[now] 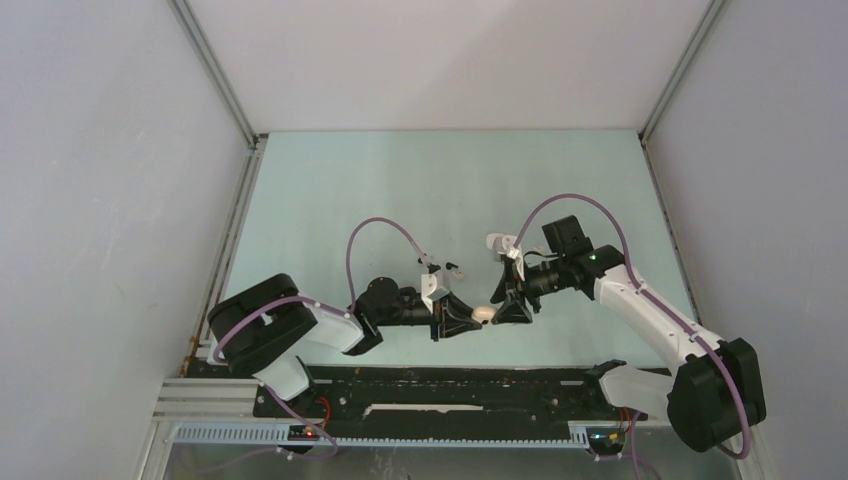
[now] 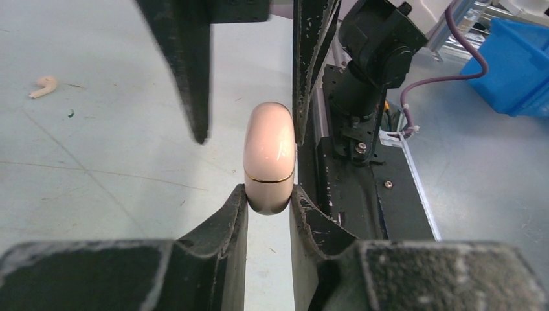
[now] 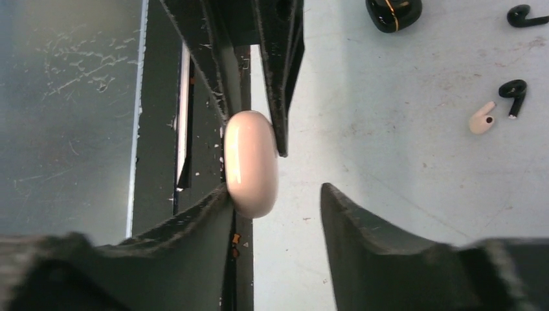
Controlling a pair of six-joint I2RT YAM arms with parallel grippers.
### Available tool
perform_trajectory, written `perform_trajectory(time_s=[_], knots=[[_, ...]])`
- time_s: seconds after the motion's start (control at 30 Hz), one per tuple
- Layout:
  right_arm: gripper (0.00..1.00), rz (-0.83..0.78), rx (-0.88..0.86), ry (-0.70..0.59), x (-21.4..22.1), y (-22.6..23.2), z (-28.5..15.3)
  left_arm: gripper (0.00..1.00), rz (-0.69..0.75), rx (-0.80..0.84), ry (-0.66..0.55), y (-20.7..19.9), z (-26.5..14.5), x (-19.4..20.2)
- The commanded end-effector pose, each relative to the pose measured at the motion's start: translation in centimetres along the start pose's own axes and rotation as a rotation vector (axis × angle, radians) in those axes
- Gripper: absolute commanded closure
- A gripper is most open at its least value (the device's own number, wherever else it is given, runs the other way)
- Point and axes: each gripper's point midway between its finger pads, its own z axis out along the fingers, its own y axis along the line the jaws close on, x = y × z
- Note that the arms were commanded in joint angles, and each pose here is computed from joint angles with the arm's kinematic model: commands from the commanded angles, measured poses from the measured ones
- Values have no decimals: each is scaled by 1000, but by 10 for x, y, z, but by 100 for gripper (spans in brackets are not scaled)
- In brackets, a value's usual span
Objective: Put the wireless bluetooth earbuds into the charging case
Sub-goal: Pass from the left arm to the right, then pass from the right arm to the left
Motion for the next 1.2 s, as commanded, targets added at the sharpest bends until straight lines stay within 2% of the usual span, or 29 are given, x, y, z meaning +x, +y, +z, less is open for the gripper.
perform_trajectory(time_s=[0.0, 0.07, 0.17, 0.33, 0.5, 0.73, 0.87, 0.93, 1.1, 1.17], knots=[[52, -83, -8, -23, -17, 1, -3, 100, 33, 32, -59, -4, 8, -20], [64, -96, -17, -25, -19, 4, -4, 99, 29, 29, -59, -3, 8, -19], [74, -115, -27, -30, -21, 7, -4, 93, 18, 31, -56, -2, 10, -18], [89, -130, -39, -31, -22, 11, -3, 90, 14, 42, -50, -3, 11, -16], [100, -137, -49, -19, -20, 13, 0, 72, 11, 39, -49, -3, 12, -16], [100, -139, -47, -16, -20, 12, 0, 64, -5, 55, -41, -5, 14, -14], [99, -139, -45, -13, -19, 12, 1, 68, -9, 60, -39, -5, 15, -14], [99, -137, -44, -9, -19, 11, 1, 73, -6, 62, -40, -5, 15, -14], [99, -141, -44, -14, -20, 12, 1, 72, -6, 59, -40, -5, 15, -14], [99, -142, -41, -15, -21, 12, 0, 75, -5, 59, -39, -4, 15, -14]])
